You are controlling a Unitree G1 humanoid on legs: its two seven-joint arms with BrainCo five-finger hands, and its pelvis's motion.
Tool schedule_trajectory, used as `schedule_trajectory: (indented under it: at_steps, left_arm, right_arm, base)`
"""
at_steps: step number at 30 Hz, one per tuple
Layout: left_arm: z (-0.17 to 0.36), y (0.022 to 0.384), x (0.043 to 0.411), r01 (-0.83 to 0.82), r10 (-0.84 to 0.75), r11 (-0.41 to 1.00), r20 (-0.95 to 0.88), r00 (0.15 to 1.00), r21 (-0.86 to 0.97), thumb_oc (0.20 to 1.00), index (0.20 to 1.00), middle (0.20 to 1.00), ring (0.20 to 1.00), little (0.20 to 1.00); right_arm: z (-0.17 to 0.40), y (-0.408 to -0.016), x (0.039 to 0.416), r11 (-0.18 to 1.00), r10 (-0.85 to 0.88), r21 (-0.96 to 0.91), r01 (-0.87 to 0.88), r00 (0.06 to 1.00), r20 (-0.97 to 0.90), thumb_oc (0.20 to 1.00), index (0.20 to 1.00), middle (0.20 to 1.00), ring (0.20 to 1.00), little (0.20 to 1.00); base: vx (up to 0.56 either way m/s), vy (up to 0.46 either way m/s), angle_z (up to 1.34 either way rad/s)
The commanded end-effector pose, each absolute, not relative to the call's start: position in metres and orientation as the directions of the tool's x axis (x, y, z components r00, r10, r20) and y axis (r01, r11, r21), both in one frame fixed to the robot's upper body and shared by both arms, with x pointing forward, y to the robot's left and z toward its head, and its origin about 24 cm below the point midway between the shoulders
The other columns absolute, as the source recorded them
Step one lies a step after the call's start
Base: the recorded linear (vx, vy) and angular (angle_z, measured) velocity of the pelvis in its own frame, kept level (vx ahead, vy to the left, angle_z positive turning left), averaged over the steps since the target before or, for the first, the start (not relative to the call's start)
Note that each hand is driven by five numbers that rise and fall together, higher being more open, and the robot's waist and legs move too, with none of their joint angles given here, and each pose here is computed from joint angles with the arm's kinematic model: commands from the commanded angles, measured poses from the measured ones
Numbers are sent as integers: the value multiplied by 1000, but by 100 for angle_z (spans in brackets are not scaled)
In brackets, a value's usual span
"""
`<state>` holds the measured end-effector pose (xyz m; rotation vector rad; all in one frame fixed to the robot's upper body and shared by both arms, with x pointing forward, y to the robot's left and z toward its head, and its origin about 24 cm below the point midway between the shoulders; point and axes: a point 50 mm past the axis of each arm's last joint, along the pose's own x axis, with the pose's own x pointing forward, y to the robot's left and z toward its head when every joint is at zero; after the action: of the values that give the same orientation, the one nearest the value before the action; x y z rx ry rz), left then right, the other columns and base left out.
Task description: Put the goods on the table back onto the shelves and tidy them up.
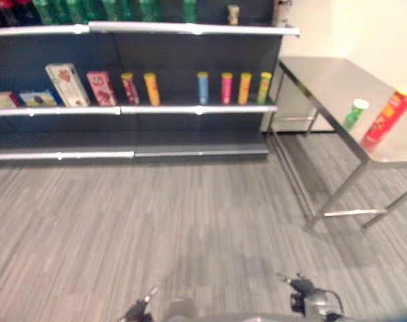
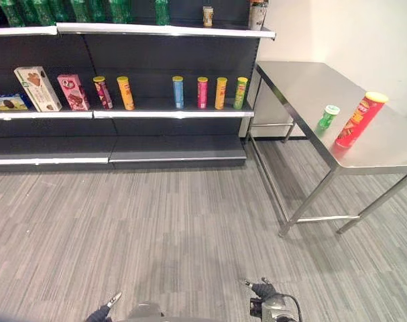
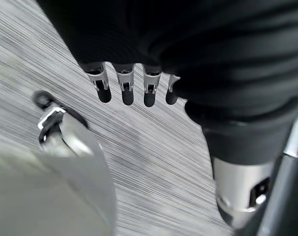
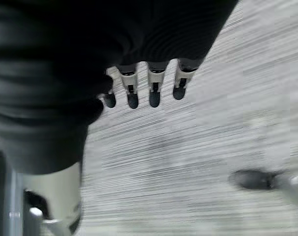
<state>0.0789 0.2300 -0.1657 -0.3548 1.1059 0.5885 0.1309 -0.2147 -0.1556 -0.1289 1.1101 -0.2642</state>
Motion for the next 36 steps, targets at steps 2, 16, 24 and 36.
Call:
schedule_trajectory:
  at_steps: [2,16,24,36]
  left_arm:
    - [-167,232,67,-672,286,740,-915,283,23,1000,1000,1000,1000,1000]
    - [-167,243,55,-533,283,838,-927,246,114,1000,1000,1000,1000,1000]
    - [-166,253,38,-393,280,900,-940,192,188,1000,1000,1000,1000,1000]
    - [-172,225,47,-253,183,960,-956,230,122,1000,1000,1000,1000,1000]
  right_arm:
    - [-158,-226,117,943,-329,-284,172,363,-872,1000,1000,1000,1000,1000]
    - [-166,-223,87,956,-281,-241,166,282,-917,1000,1000,1000,1000,1000]
    - [-169,-230,67,944,-302,-257,210,228,-926,1000,1000,1000,1000,1000]
    - [-171,-228,52,942,-288,-246,229,172,-942,1000,1000,1000,1000,1000]
  base:
    - [285,213,-43]
    - [325,422,-84]
    - [208,268,-96]
    - [429,-3,1]
